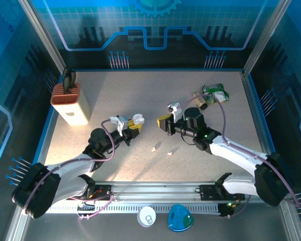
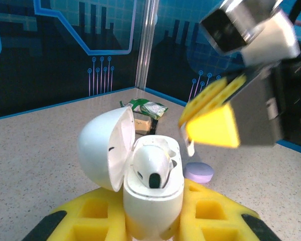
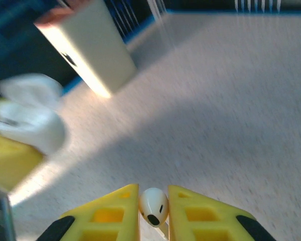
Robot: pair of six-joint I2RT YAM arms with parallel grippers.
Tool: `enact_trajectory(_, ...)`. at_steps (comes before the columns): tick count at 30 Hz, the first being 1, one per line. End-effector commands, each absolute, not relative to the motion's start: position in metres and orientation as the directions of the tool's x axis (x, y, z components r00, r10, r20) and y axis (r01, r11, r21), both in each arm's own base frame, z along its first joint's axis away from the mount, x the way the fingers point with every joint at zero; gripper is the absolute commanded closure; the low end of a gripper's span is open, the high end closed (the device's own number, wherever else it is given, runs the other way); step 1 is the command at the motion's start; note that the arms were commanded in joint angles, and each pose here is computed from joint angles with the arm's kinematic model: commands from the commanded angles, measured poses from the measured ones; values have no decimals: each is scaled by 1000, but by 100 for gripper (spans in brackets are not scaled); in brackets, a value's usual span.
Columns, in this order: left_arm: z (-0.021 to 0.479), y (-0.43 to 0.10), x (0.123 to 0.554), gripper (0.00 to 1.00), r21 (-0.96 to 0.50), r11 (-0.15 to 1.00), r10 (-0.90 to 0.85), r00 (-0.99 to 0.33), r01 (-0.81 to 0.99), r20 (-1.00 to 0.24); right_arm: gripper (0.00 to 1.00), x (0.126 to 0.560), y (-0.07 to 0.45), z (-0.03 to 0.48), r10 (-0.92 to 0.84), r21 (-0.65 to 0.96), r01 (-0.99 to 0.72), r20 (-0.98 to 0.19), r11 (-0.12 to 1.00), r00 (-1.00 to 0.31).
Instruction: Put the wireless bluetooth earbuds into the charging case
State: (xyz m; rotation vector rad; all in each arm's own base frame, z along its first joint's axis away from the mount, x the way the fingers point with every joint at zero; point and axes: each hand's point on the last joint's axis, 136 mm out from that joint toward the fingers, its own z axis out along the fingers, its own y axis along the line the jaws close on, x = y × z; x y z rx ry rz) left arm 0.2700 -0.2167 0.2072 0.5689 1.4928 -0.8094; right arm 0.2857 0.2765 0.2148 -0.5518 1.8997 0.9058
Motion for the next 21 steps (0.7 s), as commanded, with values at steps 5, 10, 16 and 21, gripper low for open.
enact_trajectory(5, 236, -233, 274, 100, -29, 632, -129, 68, 775, -989, 80, 254, 301, 296, 112, 291, -832, -956, 473, -271)
enact_trajectory(10, 236, -241, 274, 100, 3, 636, -110, 94, 772, -989, 80, 247, 318, 306, 103, 267, -861, -964, 433, -247)
enact_trajectory(16, 242, -245, 270, 100, -3, 621, -131, 99, 784, -986, 80, 251, 334, 302, 82, 257, -872, -966, 416, -245)
enact_trajectory(21, 245, -247, 267, 100, -20, 602, -152, 90, 798, -984, 81, 256, 338, 300, 95, 264, -869, -964, 417, -248)
